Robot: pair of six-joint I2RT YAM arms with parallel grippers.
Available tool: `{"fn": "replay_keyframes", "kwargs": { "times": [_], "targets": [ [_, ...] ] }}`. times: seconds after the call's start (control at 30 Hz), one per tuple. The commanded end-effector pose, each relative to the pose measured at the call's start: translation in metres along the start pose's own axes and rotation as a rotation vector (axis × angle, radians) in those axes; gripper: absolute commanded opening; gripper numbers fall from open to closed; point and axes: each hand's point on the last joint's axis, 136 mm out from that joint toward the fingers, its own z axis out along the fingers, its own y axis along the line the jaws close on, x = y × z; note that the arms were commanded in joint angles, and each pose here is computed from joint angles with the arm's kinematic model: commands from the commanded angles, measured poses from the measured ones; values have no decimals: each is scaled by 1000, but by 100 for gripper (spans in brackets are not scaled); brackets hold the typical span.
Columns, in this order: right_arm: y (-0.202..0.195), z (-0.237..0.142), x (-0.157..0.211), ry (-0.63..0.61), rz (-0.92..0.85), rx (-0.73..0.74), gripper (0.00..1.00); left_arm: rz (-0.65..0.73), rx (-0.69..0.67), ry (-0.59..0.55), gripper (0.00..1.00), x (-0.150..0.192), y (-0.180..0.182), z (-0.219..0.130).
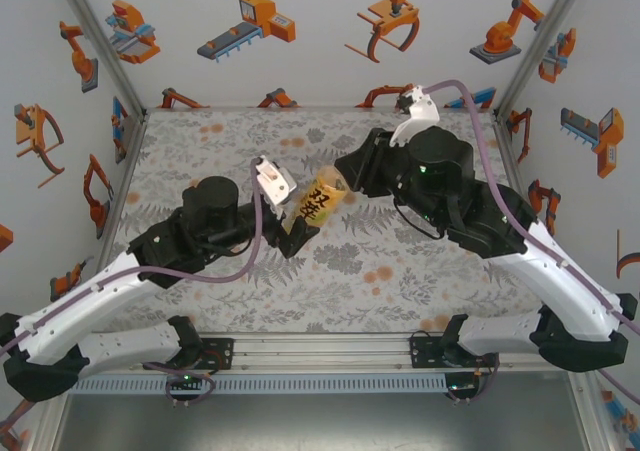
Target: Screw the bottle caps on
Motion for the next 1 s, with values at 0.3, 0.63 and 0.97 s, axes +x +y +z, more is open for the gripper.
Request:
{"fn": "replay_keyframes", "kwargs": {
  "times": [0.3, 0.63, 0.97],
  "targets": [
    [-10, 41, 1, -165, -411, 30, 0, -56, -62, -27, 89, 7, 13, -15],
    [-45, 143, 25, -196, -490, -31, 0, -149, -192, 46, 90, 46, 34, -35],
    [-67, 227, 50, -156, -528, -51, 0, -237, -314, 88, 97, 80, 50, -51]
  ]
}}
